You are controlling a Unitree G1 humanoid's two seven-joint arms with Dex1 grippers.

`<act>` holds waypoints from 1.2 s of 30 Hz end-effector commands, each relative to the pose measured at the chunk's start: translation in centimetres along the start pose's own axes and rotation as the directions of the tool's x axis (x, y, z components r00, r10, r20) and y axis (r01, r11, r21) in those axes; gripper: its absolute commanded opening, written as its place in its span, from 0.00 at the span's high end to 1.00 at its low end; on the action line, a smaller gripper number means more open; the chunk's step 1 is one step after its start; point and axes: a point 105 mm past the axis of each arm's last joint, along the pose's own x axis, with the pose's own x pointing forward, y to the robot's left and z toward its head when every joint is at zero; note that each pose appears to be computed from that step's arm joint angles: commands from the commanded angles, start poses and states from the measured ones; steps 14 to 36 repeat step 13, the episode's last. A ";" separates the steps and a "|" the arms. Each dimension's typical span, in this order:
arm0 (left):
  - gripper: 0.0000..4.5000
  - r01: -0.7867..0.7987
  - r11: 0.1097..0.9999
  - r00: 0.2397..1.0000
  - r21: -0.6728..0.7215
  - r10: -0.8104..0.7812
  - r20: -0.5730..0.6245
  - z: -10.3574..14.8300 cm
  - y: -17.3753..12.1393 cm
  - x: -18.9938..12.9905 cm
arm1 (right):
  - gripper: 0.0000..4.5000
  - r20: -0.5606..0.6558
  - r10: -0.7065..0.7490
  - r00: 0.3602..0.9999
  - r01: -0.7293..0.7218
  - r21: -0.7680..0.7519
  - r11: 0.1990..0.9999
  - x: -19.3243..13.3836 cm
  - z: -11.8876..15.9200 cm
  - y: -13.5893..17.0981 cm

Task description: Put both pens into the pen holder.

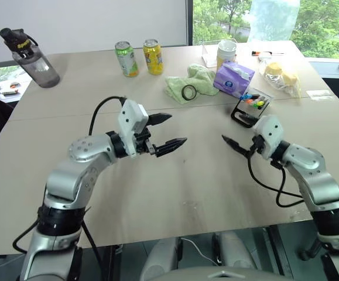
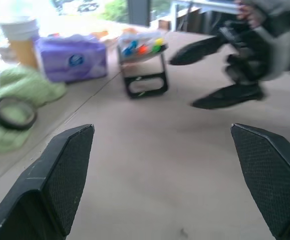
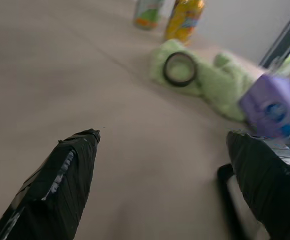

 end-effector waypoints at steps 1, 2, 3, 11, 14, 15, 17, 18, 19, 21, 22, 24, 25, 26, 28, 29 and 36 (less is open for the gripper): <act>0.00 -0.138 0.990 0.989 -0.012 0.138 -0.044 -1.6 0.2 -1.6 | 0.03 0.043 0.056 0.998 -0.060 0.106 0.993 -1.5 0.5 0.8; 0.00 -0.165 0.986 0.984 -0.037 0.163 -0.065 -2.5 0.0 -2.4 | 0.03 0.040 0.087 0.995 -0.092 0.135 0.987 -2.1 0.0 1.1; 0.00 -0.182 0.982 0.981 -0.053 0.177 -0.078 -3.1 -0.1 -2.9 | 0.03 0.038 0.111 0.993 -0.116 0.153 0.981 -2.6 -0.3 1.4; 0.00 -0.268 0.957 0.950 -0.113 0.243 -0.195 -7.1 -2.4 -7.2 | 0.03 -0.026 0.176 0.984 -0.168 0.202 0.965 -5.9 -3.7 0.2; 0.00 -0.282 0.953 0.946 -0.107 0.258 -0.196 -7.1 -2.3 -7.2 | 0.03 -0.033 0.187 0.982 -0.178 0.190 0.966 -5.9 -4.1 0.1; 0.00 -0.282 0.953 0.946 -0.107 0.258 -0.196 -7.1 -2.3 -7.2 | 0.03 -0.033 0.187 0.982 -0.178 0.190 0.966 -5.9 -4.1 0.1; 0.00 -0.282 0.953 0.946 -0.107 0.258 -0.196 -7.1 -2.3 -7.2 | 0.03 -0.033 0.187 0.982 -0.178 0.190 0.966 -5.9 -4.1 0.1; 0.00 -0.282 0.953 0.946 -0.107 0.258 -0.196 -7.1 -2.3 -7.2 | 0.03 -0.033 0.187 0.982 -0.178 0.190 0.966 -5.9 -4.1 0.1; 0.00 -0.282 0.953 0.946 -0.107 0.258 -0.196 -7.1 -2.3 -7.2 | 0.03 -0.033 0.187 0.982 -0.178 0.190 0.966 -5.9 -4.1 0.1; 0.00 -0.282 0.953 0.946 -0.107 0.258 -0.196 -7.1 -2.3 -7.2 | 0.03 -0.033 0.187 0.982 -0.178 0.190 0.966 -5.9 -4.1 0.1; 0.00 -0.282 0.953 0.946 -0.107 0.258 -0.196 -7.1 -2.3 -7.2 | 0.03 -0.033 0.187 0.982 -0.178 0.190 0.966 -5.9 -4.1 0.1; 0.00 -0.282 0.953 0.946 -0.107 0.258 -0.196 -7.1 -2.3 -7.2 | 0.03 -0.033 0.187 0.982 -0.178 0.190 0.966 -5.9 -4.1 0.1; 0.00 -0.282 0.953 0.946 -0.107 0.258 -0.196 -7.1 -2.3 -7.2 | 0.03 -0.033 0.187 0.982 -0.178 0.190 0.966 -5.9 -4.1 0.1; 0.00 -0.282 0.953 0.946 -0.107 0.258 -0.196 -7.1 -2.3 -7.2 | 0.03 -0.033 0.187 0.982 -0.178 0.190 0.966 -5.9 -4.1 0.1; 0.00 -0.282 0.953 0.946 -0.107 0.258 -0.196 -7.1 -2.3 -7.2 | 0.03 -0.033 0.187 0.982 -0.178 0.190 0.966 -5.9 -4.1 0.1; 0.00 -0.282 0.953 0.946 -0.107 0.258 -0.196 -7.1 -2.3 -7.2 | 0.03 -0.033 0.187 0.982 -0.178 0.190 0.966 -5.9 -4.1 0.1; 0.00 -0.282 0.953 0.946 -0.107 0.258 -0.196 -7.1 -2.3 -7.2 | 0.03 -0.033 0.187 0.982 -0.178 0.190 0.966 -5.9 -4.1 0.1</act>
